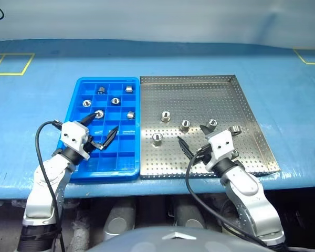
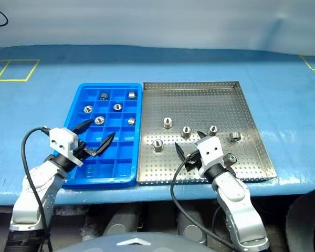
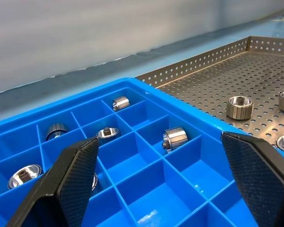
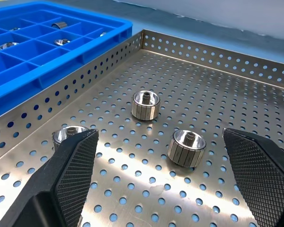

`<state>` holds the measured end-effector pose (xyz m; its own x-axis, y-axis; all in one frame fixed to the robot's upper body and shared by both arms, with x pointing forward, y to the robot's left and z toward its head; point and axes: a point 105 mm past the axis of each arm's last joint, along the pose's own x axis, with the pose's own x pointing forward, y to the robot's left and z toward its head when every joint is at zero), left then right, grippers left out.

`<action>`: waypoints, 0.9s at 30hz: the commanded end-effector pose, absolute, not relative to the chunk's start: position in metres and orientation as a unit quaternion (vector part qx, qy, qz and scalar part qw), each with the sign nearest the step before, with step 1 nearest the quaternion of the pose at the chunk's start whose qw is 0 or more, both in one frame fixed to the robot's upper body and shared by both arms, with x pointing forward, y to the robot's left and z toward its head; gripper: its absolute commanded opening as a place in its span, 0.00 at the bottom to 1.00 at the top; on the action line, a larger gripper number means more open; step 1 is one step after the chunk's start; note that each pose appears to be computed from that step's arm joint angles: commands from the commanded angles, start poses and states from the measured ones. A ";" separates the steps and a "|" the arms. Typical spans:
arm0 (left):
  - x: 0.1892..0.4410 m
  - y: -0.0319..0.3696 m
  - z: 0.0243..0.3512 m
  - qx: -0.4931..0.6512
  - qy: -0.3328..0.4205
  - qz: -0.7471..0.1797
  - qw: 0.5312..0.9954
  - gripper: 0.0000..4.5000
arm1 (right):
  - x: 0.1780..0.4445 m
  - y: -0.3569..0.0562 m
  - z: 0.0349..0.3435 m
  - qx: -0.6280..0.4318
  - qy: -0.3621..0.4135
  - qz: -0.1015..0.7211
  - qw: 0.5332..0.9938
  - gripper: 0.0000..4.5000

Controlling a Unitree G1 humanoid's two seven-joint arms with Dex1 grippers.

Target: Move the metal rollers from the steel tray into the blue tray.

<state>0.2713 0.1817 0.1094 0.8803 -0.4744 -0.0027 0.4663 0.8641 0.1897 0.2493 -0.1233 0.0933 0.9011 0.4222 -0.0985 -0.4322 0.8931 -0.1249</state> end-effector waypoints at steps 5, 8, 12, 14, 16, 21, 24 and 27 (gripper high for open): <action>0.272 0.181 0.115 0.096 -0.038 -0.247 0.963 1.00 | 0.251 -0.123 0.104 -0.076 0.009 0.219 0.973 0.99; 0.272 0.180 0.116 0.097 -0.039 -0.248 0.963 1.00 | 0.251 -0.123 0.104 -0.076 0.009 0.219 0.973 0.99; 0.279 0.178 0.124 0.100 -0.043 -0.241 0.964 1.00 | 0.250 -0.124 0.106 -0.072 0.010 0.214 0.974 0.99; 0.289 0.175 0.125 0.134 -0.015 -0.240 0.961 1.00 | 0.250 -0.125 0.109 -0.061 0.012 0.207 0.976 0.99; 0.298 0.167 0.131 0.153 -0.011 -0.262 0.953 1.00 | 0.251 -0.125 0.111 -0.064 0.019 0.201 0.977 0.99; 0.321 0.128 0.145 0.165 0.024 -0.373 0.913 1.00 | 0.247 -0.121 0.113 -0.041 0.066 0.213 0.974 0.99; 0.337 0.106 0.147 0.182 0.073 -0.437 0.878 1.00 | 0.243 -0.116 0.120 -0.031 0.074 0.226 0.971 0.99; 0.344 0.086 0.147 0.221 0.110 -0.497 0.832 1.00 | 0.241 -0.113 0.122 -0.026 0.082 0.229 0.970 0.99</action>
